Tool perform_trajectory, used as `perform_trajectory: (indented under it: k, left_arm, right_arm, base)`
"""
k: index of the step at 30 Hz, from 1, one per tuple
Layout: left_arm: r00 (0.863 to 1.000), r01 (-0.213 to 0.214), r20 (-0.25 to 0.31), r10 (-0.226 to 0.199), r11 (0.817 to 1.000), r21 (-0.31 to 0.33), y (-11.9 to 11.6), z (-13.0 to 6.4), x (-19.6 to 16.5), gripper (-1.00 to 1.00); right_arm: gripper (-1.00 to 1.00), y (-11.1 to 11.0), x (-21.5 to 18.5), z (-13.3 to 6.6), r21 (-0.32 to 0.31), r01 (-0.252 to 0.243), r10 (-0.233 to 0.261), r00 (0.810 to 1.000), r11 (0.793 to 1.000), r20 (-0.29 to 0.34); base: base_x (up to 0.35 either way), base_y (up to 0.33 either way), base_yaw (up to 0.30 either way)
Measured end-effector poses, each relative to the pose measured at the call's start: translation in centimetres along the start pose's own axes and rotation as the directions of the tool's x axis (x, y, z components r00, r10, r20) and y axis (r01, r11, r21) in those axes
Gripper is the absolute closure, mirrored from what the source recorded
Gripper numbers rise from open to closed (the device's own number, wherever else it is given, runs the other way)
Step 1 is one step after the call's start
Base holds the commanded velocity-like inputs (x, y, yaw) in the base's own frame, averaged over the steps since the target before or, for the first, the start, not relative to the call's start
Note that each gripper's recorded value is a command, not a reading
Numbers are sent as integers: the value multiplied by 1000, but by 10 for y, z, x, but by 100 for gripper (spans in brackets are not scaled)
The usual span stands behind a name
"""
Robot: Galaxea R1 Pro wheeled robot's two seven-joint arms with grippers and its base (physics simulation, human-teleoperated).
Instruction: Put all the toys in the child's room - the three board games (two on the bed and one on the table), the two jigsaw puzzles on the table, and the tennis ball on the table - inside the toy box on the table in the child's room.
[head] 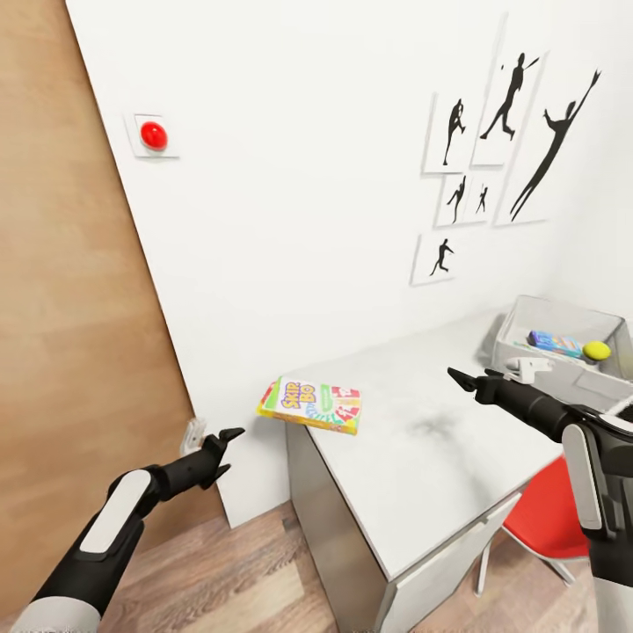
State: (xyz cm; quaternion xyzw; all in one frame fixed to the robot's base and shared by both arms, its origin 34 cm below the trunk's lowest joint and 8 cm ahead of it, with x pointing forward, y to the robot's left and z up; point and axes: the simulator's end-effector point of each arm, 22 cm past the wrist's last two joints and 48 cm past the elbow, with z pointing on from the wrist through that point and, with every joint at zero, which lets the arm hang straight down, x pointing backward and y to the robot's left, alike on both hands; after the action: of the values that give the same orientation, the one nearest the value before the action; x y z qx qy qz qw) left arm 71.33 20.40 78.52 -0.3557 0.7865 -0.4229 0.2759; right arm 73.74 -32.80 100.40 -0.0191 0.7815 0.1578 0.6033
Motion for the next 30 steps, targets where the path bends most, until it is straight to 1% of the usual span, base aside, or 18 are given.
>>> perform_trajectory:
  k: [5,12,13,14,17,20,21,24,30]
  left_arm:
    - [1000,-19,-3,19,1000,-22,5,3,2,-100]
    - [999,-34,-5,34,999,-27,7,2,0,-100]
    - [999,-36,-9,35,999,-27,7,2,0,-100]
    - [999,-39,-25,39,999,-26,7,1,3,-100]
    - [998,-46,-41,45,999,-24,7,-1,5,-100]
    - [996,-64,-56,62,998,-22,7,-3,1,-100]
    - [996,-62,-58,61,998,-26,10,-5,-1,-100]
    - [996,-69,-49,68,997,-21,11,-9,-8,-100]
    - [996,-68,-48,68,998,12,4,-9,-8,-100]
  right_arm:
    - [-100,1,0,0,-1,0,0,1000,1000,0]
    - [-100,0,0,0,-1,0,0,1000,1000,0]
    - [-100,0,0,0,-2,0,0,1000,1000,0]
    - [-100,1,0,0,-2,0,0,1000,1000,0]
    - [-100,0,-1,0,-2,1,-1,1000,1000,2]
    - [-100,2,-4,1,-7,5,-5,1000,1000,12]
    - [-100,2,-5,1,-7,6,-6,1000,1000,14]
    - [-100,2,-5,1,-7,6,-6,1000,1000,14]
    - [-100,2,-5,1,-7,6,-6,1000,1000,14]
  base:
    - [0,60,-294]
    - [0,15,-280]
    - [0,3,-115]
    - [0,3,-92]
    - [8,15,-57]
    - [0,0,0]
    - [0,0,0]
    - [0,0,0]
    - [0,0,0]
